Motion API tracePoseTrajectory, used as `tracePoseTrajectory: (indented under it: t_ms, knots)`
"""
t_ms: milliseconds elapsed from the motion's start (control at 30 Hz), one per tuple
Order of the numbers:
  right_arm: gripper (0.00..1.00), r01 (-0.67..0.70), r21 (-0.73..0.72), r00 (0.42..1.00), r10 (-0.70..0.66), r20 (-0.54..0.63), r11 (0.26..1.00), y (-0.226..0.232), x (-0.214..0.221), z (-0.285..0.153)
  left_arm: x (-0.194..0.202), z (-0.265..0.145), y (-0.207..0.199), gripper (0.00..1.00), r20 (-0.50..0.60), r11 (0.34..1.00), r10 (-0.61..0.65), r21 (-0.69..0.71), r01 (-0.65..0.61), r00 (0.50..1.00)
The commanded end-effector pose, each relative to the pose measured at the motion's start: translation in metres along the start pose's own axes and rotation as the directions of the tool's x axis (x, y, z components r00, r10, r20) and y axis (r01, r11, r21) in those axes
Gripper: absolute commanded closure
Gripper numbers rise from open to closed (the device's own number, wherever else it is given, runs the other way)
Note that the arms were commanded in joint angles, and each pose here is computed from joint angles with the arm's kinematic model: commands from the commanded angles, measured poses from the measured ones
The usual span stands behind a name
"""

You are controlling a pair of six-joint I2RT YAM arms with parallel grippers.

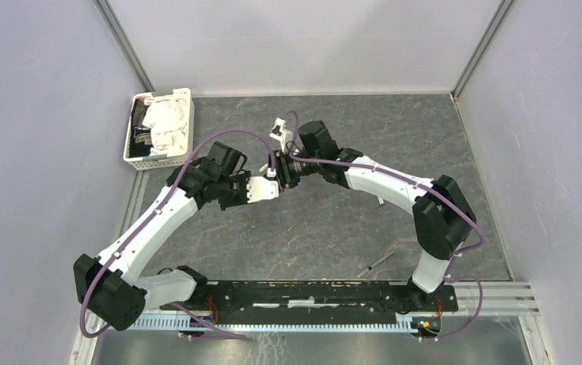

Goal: Open the pen caps
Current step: Pick up the pen from the center of the board.

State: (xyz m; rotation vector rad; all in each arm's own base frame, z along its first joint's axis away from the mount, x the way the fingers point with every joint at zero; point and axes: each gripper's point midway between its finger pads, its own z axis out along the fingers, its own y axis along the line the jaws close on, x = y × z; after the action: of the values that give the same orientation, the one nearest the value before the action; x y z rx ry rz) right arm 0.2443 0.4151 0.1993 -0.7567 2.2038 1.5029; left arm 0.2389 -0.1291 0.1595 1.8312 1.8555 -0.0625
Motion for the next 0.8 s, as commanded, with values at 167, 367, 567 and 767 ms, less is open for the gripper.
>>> tracePoseTrajectory:
  t_ms: [167,367,567,767]
  knots:
    - [0.56,-0.007,-0.096,0.998,0.001,-0.062,0.995,0.005,0.014,0.02,-0.007,-0.005,-0.003,0.97,-0.004,0.996,0.093,-0.009,-0.093,0.996]
    - [0.92,0.02,-0.166,0.998,-0.028,-0.049,0.986,0.016,0.016,0.016,-0.015,-0.008,-0.019,0.92,0.054,0.991,0.118,0.059,-0.121,0.992]
    - [1.0,0.076,-0.262,0.997,-0.079,-0.001,0.962,0.029,0.033,-0.008,-0.034,-0.019,-0.037,0.64,0.157,0.985,0.074,0.146,-0.097,0.985]
    - [1.0,0.148,-0.331,0.989,-0.137,0.057,0.932,0.044,0.053,-0.035,-0.062,-0.034,-0.045,0.62,0.286,0.976,0.016,0.202,-0.076,0.958]
